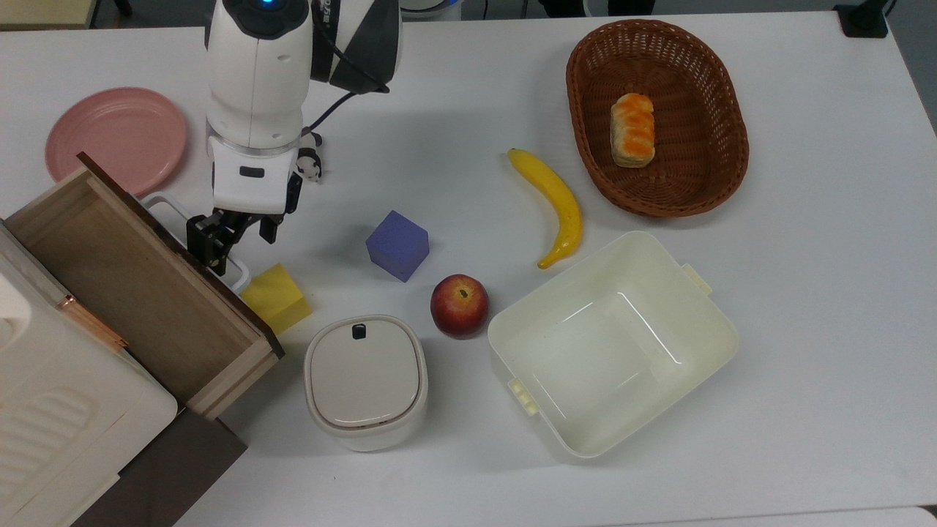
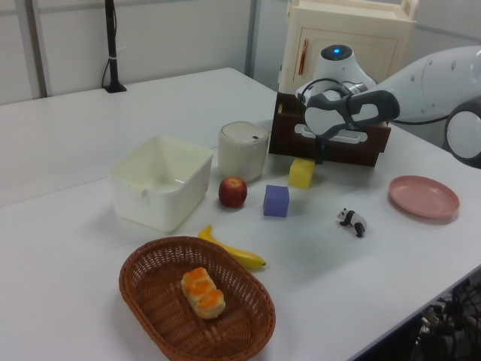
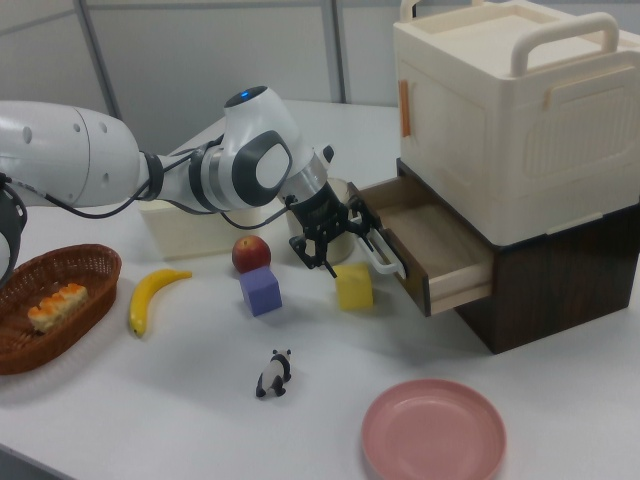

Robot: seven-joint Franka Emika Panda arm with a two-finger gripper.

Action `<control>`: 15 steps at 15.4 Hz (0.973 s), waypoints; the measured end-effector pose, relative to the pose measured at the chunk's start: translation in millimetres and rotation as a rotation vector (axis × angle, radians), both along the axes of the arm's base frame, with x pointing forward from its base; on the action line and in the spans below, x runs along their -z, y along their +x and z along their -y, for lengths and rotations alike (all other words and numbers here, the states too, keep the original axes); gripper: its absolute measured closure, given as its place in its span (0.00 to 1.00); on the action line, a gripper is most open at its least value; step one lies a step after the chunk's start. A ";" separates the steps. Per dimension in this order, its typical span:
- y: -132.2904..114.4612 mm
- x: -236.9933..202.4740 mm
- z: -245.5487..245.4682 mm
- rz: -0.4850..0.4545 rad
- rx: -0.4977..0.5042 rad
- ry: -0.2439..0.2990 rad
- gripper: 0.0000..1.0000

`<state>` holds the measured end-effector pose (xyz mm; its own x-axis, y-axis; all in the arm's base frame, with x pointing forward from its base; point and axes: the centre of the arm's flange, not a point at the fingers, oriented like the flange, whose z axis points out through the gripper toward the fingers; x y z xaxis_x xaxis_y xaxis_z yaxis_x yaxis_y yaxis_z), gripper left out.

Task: Slide the drawer open
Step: 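Pull the handle outward to slide the drawer open, then open the gripper and release the drawer handle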

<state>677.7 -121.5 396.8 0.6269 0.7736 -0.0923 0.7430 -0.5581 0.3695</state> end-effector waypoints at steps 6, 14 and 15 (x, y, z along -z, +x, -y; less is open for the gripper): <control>-0.7 -1.0 -11.0 -0.013 0.011 0.008 0.20; -2.4 0.2 -13.1 -0.023 0.019 0.012 0.13; -2.5 -0.4 -13.0 -0.022 0.019 0.012 0.13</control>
<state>675.2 -108.5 397.2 0.6392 0.7629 -0.0971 0.7402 -0.5760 0.3468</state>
